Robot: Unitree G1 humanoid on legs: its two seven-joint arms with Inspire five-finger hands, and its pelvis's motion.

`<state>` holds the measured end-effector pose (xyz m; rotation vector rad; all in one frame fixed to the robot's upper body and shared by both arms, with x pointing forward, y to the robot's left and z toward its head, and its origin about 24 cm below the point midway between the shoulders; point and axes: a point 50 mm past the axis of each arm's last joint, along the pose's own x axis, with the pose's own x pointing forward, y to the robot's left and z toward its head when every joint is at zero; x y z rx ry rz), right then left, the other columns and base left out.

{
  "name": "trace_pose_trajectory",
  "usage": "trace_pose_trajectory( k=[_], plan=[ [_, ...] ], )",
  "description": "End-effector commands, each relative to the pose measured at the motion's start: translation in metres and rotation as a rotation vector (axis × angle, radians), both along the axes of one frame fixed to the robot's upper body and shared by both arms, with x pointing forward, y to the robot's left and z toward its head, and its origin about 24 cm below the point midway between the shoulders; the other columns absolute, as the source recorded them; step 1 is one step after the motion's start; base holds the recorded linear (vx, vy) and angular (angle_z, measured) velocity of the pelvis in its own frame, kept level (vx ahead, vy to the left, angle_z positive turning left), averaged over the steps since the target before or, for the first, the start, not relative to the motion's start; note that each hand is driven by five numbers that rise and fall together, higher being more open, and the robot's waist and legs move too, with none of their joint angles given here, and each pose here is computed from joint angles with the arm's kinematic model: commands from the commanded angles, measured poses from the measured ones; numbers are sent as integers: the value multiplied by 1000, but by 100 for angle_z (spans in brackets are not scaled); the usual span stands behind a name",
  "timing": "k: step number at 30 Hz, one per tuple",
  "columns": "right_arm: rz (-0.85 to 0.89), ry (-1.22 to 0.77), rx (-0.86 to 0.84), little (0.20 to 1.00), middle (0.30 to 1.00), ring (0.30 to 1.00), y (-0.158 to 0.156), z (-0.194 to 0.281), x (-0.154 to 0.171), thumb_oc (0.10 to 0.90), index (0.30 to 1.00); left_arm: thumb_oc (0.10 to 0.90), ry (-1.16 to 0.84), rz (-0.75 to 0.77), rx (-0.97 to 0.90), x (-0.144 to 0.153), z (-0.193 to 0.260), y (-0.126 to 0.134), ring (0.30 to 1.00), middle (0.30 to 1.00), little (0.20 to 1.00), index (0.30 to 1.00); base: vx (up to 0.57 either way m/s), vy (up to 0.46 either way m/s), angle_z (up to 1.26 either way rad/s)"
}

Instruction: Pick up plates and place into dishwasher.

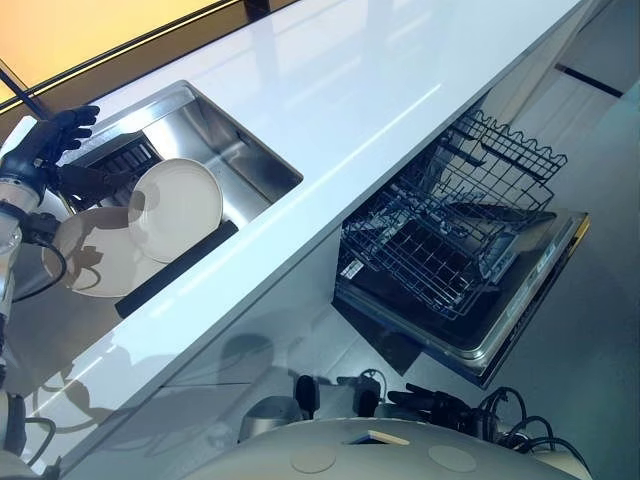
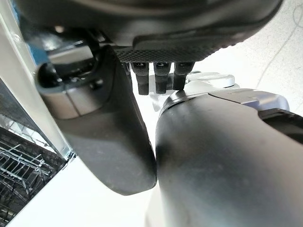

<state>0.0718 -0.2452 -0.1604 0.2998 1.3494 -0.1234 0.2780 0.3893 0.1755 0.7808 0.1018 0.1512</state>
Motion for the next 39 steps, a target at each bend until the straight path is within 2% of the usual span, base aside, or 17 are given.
trace_pose_trajectory(
  k=[1, 11, 22, 26, 32, 33, 34, 35, 36, 37, 39],
  plan=[
    [-31, 63, -9, 900, 900, 900, -8, 0, -16, 800, 900, 800, -219, -26, 36, 4, 84, 6, 900, 900, 900, 900, 20, 42, 4],
    [-38, 78, -23, 900, 900, 900, -13, 1, -16, 800, 900, 800, -152, -175, -240, 21, 73, -12, 900, 900, 900, 900, 37, 31, 3],
    [-33, 89, -27, 900, 900, 900, -18, 3, -17, 800, 900, 800, -58, -241, -290, 37, 60, -29, 900, 900, 900, 900, 12, 3, 0],
    [-35, 90, -27, 900, 900, 900, -19, 3, -16, 800, 900, 800, 28, -277, -309, 41, 51, -34, 900, 900, 900, 900, 8, -10, -2],
    [-41, 87, -30, 900, 900, 900, -21, 4, -16, 800, 900, 800, 282, -436, -403, 42, 33, -47, 900, 900, 900, 900, -4, -5, 0],
    [-42, 86, -30, 900, 900, 900, -22, 4, -15, 800, 900, 762, 311, -463, -417, 41, 31, -49, 867, 867, 862, 867, -32, -39, -3],
    [-45, 84, -30, 900, 900, 900, -23, 5, -15, 800, 900, 660, 343, -493, -435, 40, 29, -53, 780, 780, 760, 780, -42, -43, -2],
    [-44, 82, -31, 900, 900, 900, -24, 5, -14, 800, 900, 608, 361, -518, -451, 40, 29, -57, 735, 735, 708, 735, -44, -44, 0],
    [-44, 81, -31, 900, 900, 900, -25, 6, -14, 800, 900, 484, 364, -534, -462, 40, 30, -60, 629, 629, 584, 629, -39, -43, 3],
    [-43, 81, -30, 900, 900, 900, -26, 6, -14, 800, 900, 446, 360, -554, -476, 41, 33, -64, 596, 596, 546, 596, -35, -49, 4],
    [-40, 77, -29, 900, 900, 900, -26, 6, -13, 800, 900, 232, 325, -590, -511, 41, 39, -73, 413, 413, 332, 413, -41, -59, 3]
  ],
)
